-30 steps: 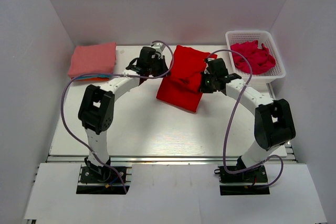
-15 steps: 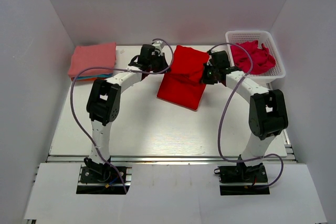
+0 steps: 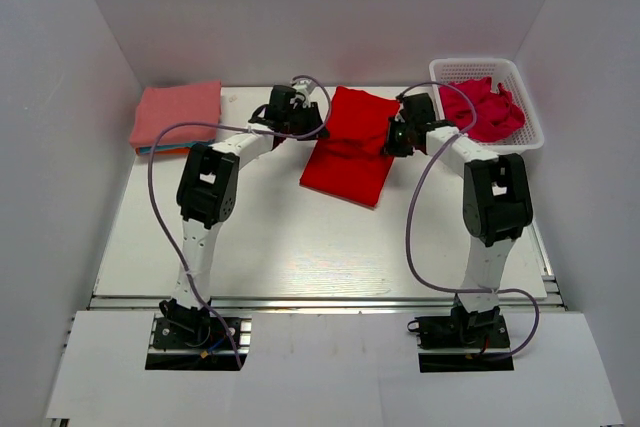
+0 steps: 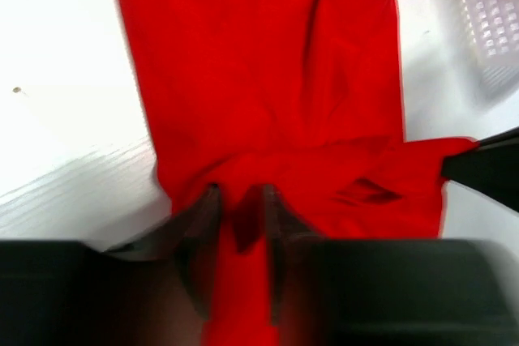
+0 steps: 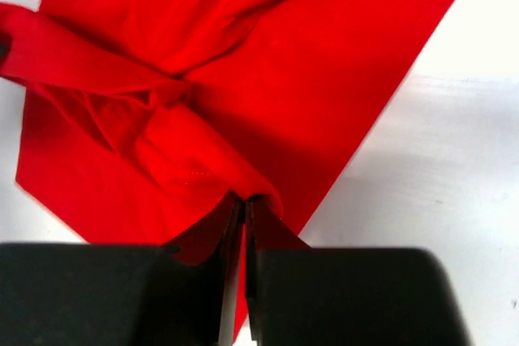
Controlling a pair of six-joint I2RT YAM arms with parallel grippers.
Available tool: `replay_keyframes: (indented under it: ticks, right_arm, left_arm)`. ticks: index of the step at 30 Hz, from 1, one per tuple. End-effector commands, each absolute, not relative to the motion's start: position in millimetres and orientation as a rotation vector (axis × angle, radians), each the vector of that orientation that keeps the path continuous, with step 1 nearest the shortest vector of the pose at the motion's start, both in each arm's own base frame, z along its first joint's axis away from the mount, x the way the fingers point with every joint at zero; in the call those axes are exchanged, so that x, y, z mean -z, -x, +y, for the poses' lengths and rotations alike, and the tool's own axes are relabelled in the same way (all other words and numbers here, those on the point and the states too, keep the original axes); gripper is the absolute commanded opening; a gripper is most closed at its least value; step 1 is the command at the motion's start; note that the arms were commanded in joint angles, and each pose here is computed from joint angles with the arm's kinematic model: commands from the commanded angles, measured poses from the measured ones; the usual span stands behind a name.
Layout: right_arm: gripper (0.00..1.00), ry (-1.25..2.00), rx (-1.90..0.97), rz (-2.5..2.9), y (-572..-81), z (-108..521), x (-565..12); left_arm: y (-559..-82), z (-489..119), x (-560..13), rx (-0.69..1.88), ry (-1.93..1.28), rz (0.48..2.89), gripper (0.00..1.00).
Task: Fold and stack the t-shirts
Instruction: Fold the folded rectangular tshirt in 1/3 of the way
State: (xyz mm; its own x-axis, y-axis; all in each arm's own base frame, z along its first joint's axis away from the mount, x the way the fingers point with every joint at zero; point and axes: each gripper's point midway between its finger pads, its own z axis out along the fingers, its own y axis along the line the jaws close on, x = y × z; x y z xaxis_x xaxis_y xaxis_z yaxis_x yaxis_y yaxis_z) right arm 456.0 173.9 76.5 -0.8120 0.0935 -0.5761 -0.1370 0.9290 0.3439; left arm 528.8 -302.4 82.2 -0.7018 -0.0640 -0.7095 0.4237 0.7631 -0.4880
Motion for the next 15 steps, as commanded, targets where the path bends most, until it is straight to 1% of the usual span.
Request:
replay_keyframes:
  ticks: [1, 2, 3, 4, 5, 6, 7, 8, 9, 10, 11, 12, 13, 14, 15]
  right_arm:
    - [0.09, -0.085, -0.513, 2.406, -488.8, 166.0, -92.2]
    - [0.13, -0.157, -0.534, 2.436, -491.6, 162.4, -80.4]
    - [0.17, -0.193, -0.557, 2.385, -507.0, 159.6, -92.9]
    - [0.25, -0.270, -0.554, 2.357, -516.8, 153.6, -97.7]
    - [0.33, -0.287, -0.587, 2.369, -522.1, 153.5, -90.6]
    - [0.54, -0.300, -0.640, 2.305, -539.9, 151.9, -117.2]
    - [0.64, -0.330, -0.672, 2.294, -545.2, 148.8, -120.0]
    - [0.74, -0.328, -0.693, 2.279, -548.4, 148.6, -125.8]
    - [0.78, -0.308, -0.709, 2.265, -550.4, 149.6, -133.7]
    - [0.80, -0.265, -0.730, 2.232, -548.9, 152.4, -150.2]
    - [0.88, -0.231, -0.750, 2.216, -547.5, 156.0, -156.2]
    - [0.90, -0.198, -0.764, 2.229, -540.0, 160.2, -152.2]
    - [0.90, -0.145, -0.766, 2.214, -533.1, 162.2, -158.0]
    - [0.90, -0.111, -0.804, 2.233, -523.7, 167.1, -152.3]
    - [0.90, -0.072, -0.829, 2.234, -517.3, 171.7, -154.8]
  left_arm:
    - [-553.0, -307.7, -110.6, 0.895, -0.272, 2.104, 0.41]
    - [-560.6, -304.2, -110.1, 0.902, -0.240, 2.103, 0.46]
    - [-572.6, -308.6, -130.5, 0.964, -0.199, 2.043, 0.54]
    - [-581.1, -307.9, -126.1, 0.995, -0.169, 2.034, 0.64]
    - [-594.3, -297.1, -133.4, 1.013, -0.122, 2.008, 0.74]
    - [-605.3, -297.3, -157.6, 1.069, -0.085, 1.952, 0.86]
    - [-613.5, -294.6, -170.3, 1.088, -0.086, 1.901, 1.00]
    - [-619.9, -288.4, -174.3, 1.091, -0.063, 1.890, 1.00]
    - [-623.1, -289.3, -187.5, 1.093, -0.075, 1.855, 1.00]
    - [-623.1, -289.3, -187.7, 1.093, -0.076, 1.854, 1.00]
    - [-623.1, -289.3, -187.7, 1.093, -0.076, 1.854, 1.00]
    - [-617.7, -287.4, -187.5, 1.084, -0.081, 1.868, 1.00]
    - [-614.5, -281.9, -189.1, 1.077, -0.104, 1.868, 1.00]
    - [-603.0, -280.2, -169.5, 1.078, -0.110, 1.919, 1.00]
    - [-596.5, -278.0, -167.0, 1.069, -0.118, 1.932, 1.00]
